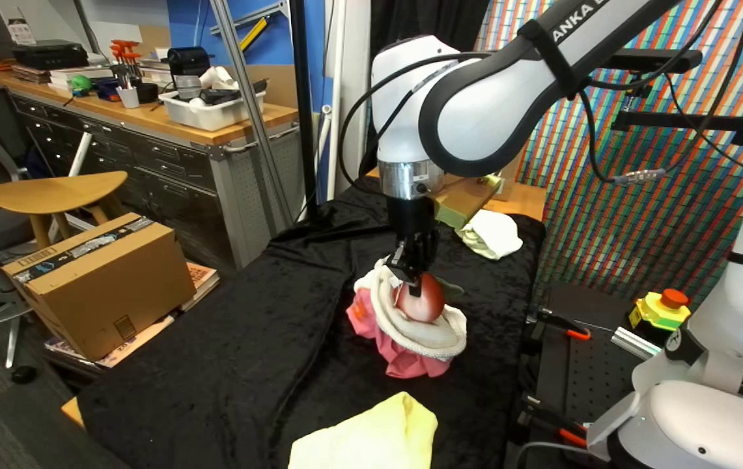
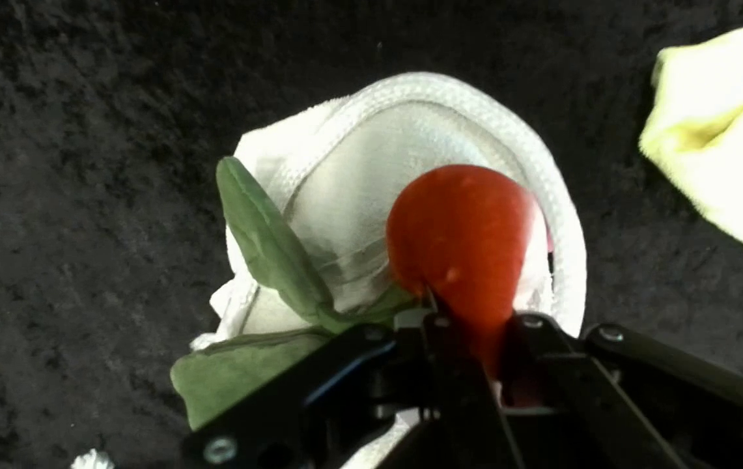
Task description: Put all the objects together at the center of the table
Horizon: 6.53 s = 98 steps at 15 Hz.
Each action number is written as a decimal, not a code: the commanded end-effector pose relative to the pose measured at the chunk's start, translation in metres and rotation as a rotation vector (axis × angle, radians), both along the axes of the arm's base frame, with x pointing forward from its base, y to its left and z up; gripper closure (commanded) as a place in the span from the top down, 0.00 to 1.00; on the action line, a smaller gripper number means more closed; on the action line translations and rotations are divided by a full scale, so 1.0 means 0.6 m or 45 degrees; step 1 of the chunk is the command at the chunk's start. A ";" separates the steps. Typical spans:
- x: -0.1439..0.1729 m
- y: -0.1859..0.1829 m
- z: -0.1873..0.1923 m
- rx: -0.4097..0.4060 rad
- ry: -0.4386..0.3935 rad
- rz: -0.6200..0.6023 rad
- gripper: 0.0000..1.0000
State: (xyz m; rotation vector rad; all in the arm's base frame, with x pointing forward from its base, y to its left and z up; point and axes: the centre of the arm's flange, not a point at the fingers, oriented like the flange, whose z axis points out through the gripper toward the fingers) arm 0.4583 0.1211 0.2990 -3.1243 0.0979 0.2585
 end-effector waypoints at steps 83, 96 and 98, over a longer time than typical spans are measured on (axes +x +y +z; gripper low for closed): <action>-0.010 -0.661 -0.172 -0.172 0.446 -1.287 0.36; -0.018 -0.634 -0.064 -0.162 0.377 -1.225 0.06; -0.011 -0.622 -0.030 -0.158 0.334 -1.198 0.06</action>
